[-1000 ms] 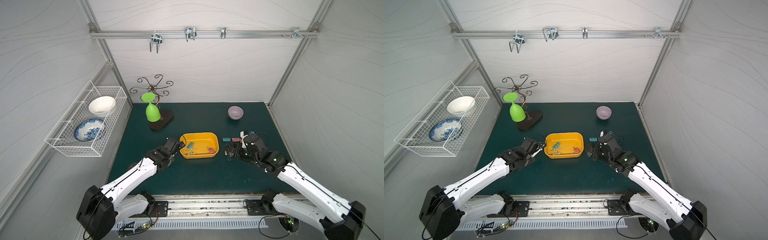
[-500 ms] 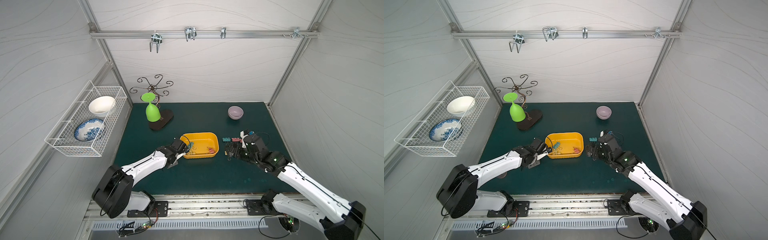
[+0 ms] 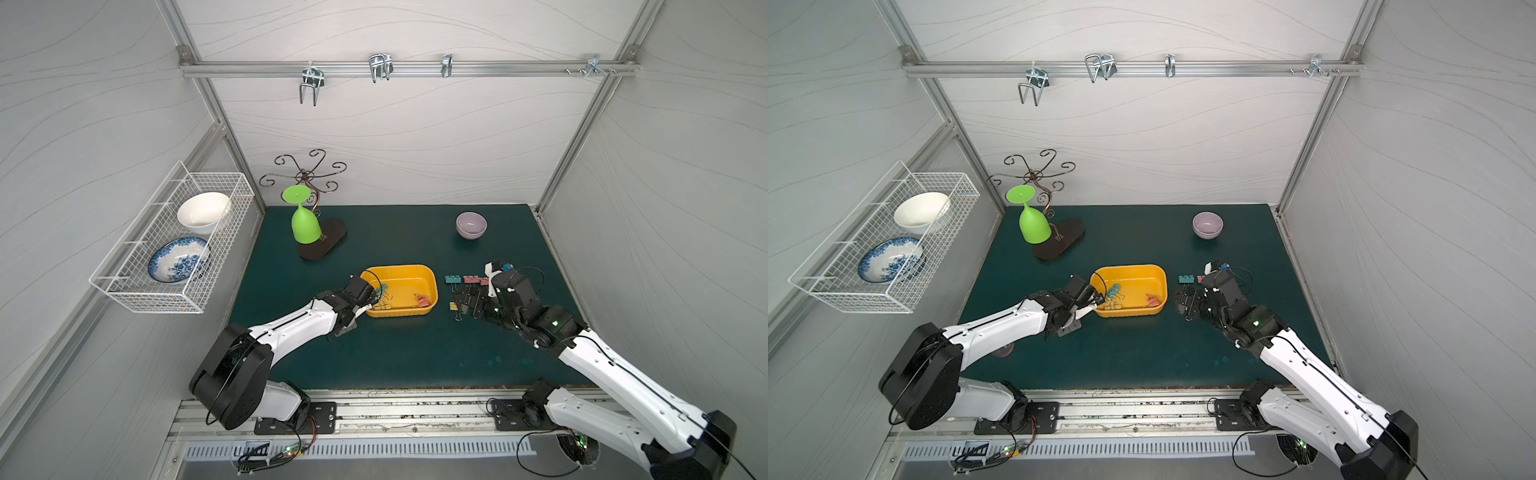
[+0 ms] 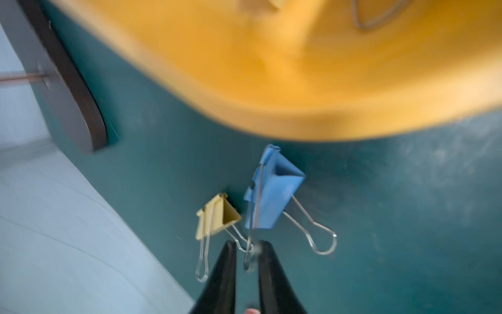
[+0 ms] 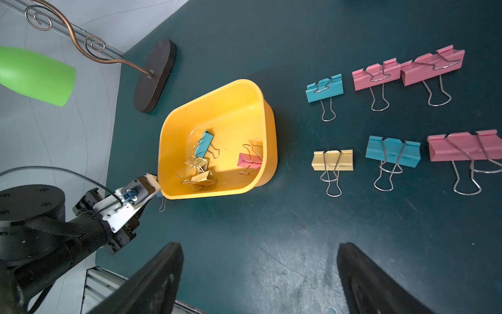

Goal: Take out the binder clips from the storage box
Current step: Place the binder clip at the center of the board, then pick up the binder clip from the storage box.

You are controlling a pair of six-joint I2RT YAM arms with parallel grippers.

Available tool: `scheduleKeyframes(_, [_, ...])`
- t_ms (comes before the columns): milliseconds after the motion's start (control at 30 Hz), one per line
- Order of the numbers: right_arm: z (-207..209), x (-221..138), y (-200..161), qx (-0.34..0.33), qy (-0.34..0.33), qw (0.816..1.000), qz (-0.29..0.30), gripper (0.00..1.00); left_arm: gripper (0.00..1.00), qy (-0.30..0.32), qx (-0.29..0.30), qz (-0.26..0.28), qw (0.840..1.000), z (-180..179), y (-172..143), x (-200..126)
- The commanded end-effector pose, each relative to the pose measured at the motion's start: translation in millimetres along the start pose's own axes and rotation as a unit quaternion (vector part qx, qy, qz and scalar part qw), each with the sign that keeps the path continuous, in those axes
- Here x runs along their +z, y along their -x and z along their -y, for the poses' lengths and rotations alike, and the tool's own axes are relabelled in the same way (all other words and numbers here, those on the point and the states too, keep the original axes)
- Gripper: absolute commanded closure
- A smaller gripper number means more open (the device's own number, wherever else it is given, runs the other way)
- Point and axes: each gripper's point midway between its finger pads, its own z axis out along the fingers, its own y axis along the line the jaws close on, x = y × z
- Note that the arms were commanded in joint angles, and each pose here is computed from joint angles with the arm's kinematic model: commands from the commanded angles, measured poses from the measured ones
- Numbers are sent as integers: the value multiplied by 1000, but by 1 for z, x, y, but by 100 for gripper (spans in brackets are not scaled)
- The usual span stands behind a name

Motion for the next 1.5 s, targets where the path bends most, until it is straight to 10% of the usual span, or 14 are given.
scheduleKeyframes(0, [-1,3,0,-10,-2,1000,-9,8,67,-4,-32,34,999,-10,8,-24])
scheduleKeyframes(333, [-38,32,-12,-36,48,994,-95,14,58,-40,-137,195,970,-14,25,-106])
scheduleKeyframes(533, [-53,65,-26,-60,18,987,-151,29,30,-123,-309,400,854,-30,69,-178])
scheduleKeyframes(700, [-51,88,-23,-109,-41,978,-173,41,25,-235,-391,395,797,-13,93,-179])
scheduleKeyframes(1100, [-43,132,-38,-210,-78,943,-247,54,25,-257,-456,302,796,0,94,-136])
scheduleKeyframes(1300, [-48,144,-42,-340,-35,902,-263,57,24,-195,-425,270,842,-5,77,-119])
scheduleKeyframes(1467, [-39,152,-39,-410,-53,868,-276,57,23,-190,-421,267,846,-5,76,-115])
